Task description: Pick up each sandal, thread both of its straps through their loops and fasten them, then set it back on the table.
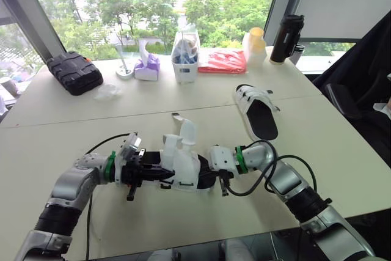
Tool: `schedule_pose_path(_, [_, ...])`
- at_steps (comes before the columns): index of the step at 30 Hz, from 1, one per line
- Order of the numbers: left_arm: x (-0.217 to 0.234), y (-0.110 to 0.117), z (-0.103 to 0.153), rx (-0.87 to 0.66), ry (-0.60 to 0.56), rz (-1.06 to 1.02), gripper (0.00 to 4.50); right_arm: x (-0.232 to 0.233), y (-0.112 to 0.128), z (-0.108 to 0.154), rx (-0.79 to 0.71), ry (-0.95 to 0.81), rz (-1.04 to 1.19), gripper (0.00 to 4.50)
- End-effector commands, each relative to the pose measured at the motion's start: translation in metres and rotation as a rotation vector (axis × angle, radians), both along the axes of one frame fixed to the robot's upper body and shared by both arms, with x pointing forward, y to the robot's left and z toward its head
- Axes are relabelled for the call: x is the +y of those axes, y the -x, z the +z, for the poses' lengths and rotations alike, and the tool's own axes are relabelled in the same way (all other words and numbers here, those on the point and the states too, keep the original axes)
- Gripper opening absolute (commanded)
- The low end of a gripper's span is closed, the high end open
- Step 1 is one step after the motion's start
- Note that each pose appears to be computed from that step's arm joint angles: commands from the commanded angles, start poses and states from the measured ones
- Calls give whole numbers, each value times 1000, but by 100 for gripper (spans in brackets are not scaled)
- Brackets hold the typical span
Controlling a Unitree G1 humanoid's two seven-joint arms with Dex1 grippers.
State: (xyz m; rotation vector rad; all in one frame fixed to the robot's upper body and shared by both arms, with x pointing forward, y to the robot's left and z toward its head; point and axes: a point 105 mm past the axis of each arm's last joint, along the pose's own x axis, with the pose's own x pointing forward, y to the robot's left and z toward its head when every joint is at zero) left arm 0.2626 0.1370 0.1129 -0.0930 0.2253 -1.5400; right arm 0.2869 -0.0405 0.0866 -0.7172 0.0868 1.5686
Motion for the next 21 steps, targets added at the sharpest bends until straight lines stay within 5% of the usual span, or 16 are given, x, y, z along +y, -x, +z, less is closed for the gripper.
schedule_pose_path(1, [5, 3, -1, -48, -32, -7, 6, -3, 6, -18, 44, 63, 1, 0])
schedule_pose_path(9, [7, 3, -3, -81, -90, 2, 6, -3, 5, -18, 44, 63, 2, 0])
schedule_pose_path(18, [19, 14, 16, -119, -78, 66, 447, -2, 4, -18, 40, 60, 1, 0])
schedule_pose_path(21, [30, 26, 20, -98, -86, 92, 447, -1, 3, -18, 38, 60, 0, 0])
